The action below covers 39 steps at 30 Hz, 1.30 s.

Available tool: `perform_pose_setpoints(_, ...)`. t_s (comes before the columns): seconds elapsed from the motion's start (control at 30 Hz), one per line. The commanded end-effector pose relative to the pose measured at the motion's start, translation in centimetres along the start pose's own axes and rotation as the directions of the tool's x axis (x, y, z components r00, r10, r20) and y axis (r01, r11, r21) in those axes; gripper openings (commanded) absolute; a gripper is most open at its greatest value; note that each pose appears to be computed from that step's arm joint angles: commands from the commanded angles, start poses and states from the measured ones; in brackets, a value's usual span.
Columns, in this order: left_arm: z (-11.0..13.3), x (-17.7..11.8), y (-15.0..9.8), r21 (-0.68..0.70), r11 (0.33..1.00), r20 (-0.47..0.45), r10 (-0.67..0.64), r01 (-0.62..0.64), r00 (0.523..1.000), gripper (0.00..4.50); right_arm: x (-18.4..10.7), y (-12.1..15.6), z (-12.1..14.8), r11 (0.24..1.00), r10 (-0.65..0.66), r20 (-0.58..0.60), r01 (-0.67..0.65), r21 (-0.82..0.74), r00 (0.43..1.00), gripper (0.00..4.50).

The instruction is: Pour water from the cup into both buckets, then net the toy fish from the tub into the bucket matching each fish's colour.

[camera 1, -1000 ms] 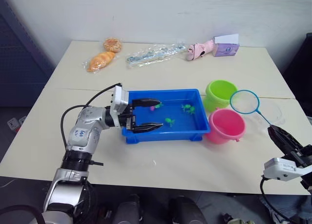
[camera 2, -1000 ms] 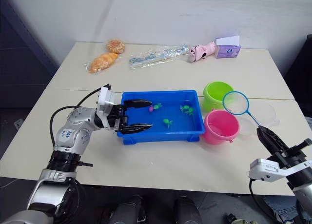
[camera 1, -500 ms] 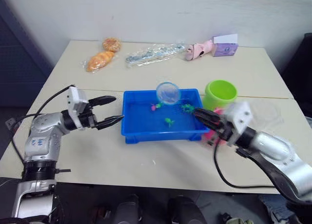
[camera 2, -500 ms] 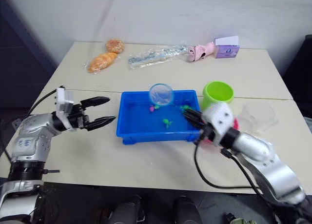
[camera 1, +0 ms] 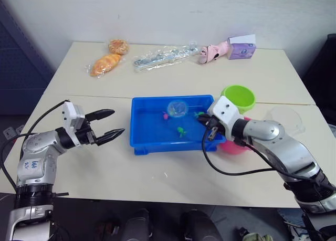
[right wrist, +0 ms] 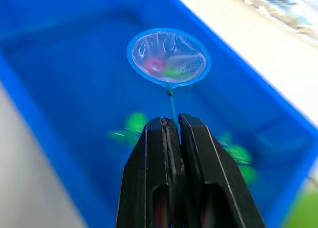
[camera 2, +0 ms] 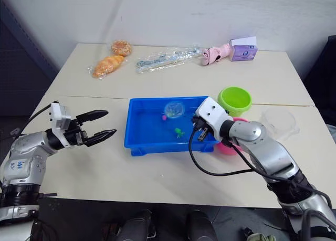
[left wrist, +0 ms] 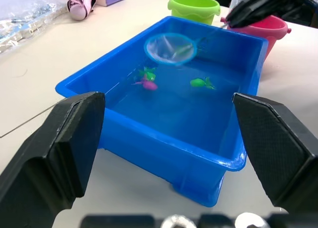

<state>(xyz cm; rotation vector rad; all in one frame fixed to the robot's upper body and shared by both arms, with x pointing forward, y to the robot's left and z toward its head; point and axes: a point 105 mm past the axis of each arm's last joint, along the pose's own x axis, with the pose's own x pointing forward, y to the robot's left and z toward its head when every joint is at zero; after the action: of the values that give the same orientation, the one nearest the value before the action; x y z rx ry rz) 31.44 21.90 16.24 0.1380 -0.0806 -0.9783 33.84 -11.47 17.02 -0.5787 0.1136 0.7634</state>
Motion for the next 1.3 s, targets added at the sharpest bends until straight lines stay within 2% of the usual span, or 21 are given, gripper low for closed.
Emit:
perform_pose_setpoints(0.03, 1.2, 0.1, -0.3, 0.046, 0.999, 0.037, -0.004, 0.002, 0.999, 4.41, 0.2, -0.4, 0.7, 0.999, -0.02, 0.011, 0.02, -0.044, 1.0, 0.0)
perform_pose_setpoints(0.3, 1.1, 0.6, -0.6, 0.041, 0.999, 0.044, -0.009, 0.008, 0.999, 4.41, 1.5, 0.2, 0.6, 0.999, -0.024, -0.024, 0.023, -0.043, 0.999, 0.0)
perform_pose_setpoints(0.63, 1.2, 1.1, -0.8, 0.047, 0.999, 0.047, -0.025, 0.022, 0.999, 4.41, 1.5, -0.4, -0.9, 0.996, -0.079, -0.104, 0.074, -0.051, 0.991, 0.0)
perform_pose_setpoints(1.03, 1.3, 1.3, -0.9, 0.049, 0.998, 0.048, -0.035, 0.033, 0.998, 4.41, 1.7, 0.1, -2.0, 0.993, -0.084, -0.177, 0.068, -0.095, 0.981, 0.0)
perform_pose_setpoints(1.3, 1.1, 1.2, -1.1, 0.046, 0.998, 0.05, -0.038, 0.036, 0.998, 4.41, 2.5, 0.9, -1.2, 0.995, -0.044, -0.158, 0.029, -0.095, 0.987, 0.0)
